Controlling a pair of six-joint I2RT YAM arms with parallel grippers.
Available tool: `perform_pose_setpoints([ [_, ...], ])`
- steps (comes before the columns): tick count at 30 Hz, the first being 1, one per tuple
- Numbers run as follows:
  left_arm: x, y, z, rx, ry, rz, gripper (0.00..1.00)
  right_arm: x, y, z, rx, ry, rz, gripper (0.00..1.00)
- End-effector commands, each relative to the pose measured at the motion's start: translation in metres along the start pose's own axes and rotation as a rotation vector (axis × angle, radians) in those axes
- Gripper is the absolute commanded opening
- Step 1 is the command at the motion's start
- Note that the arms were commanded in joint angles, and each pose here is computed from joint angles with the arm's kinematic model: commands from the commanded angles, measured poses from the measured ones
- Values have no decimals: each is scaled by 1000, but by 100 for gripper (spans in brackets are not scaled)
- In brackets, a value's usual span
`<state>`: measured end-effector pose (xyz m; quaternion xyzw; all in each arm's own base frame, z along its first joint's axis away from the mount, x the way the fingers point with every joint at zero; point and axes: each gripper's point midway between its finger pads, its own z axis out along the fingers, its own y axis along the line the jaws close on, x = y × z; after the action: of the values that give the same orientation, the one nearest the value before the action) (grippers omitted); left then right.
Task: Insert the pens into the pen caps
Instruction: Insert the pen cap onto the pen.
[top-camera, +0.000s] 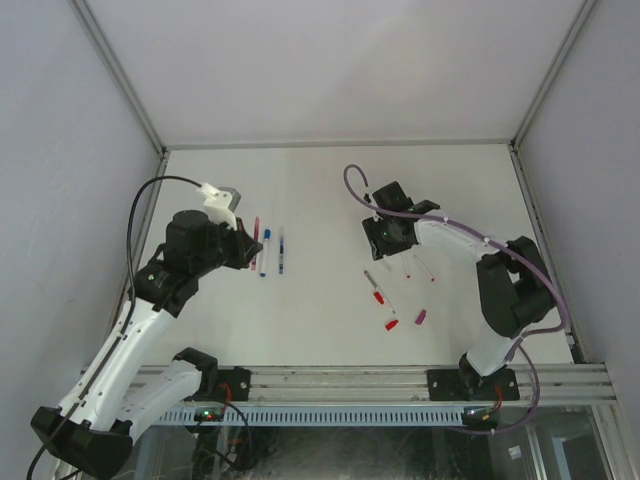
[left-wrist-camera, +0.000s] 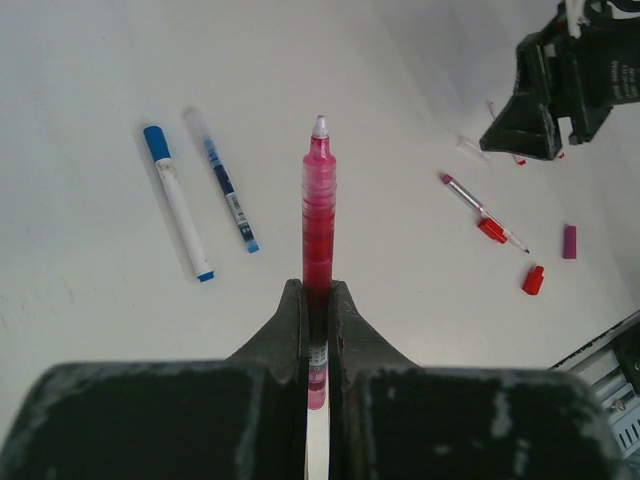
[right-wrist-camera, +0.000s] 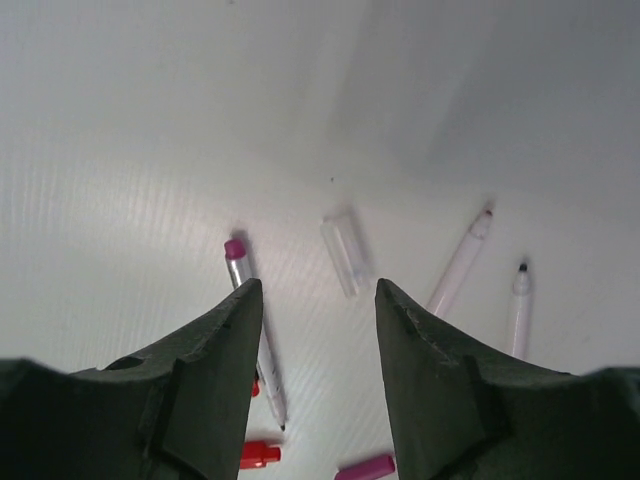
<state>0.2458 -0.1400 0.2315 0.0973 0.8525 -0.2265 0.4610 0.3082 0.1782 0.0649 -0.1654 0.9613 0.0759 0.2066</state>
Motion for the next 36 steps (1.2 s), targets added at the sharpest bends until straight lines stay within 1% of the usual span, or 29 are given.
perform_pose_setpoints([
  [1, -4, -5, 5, 43, -12, 21, 0, -20, -4, 7, -12, -5, -63, 48],
  [3, -2, -7, 6, 54, -2, 23, 0, -27, -5, 10, -18, -4, -67, 45],
  [7, -1, -7, 7, 58, 2, 24, 0, -21, -8, 18, -21, 45, -75, 42],
  [17, 0, -9, 9, 68, 14, 24, 0, -4, -8, 29, -30, 129, -81, 41],
  [23, -1, -8, 8, 63, 8, 24, 0, 1, -7, 34, -39, 151, -80, 39],
  [36, -3, -7, 7, 55, -2, 24, 0, 8, -14, 45, 7, 192, -71, 31],
])
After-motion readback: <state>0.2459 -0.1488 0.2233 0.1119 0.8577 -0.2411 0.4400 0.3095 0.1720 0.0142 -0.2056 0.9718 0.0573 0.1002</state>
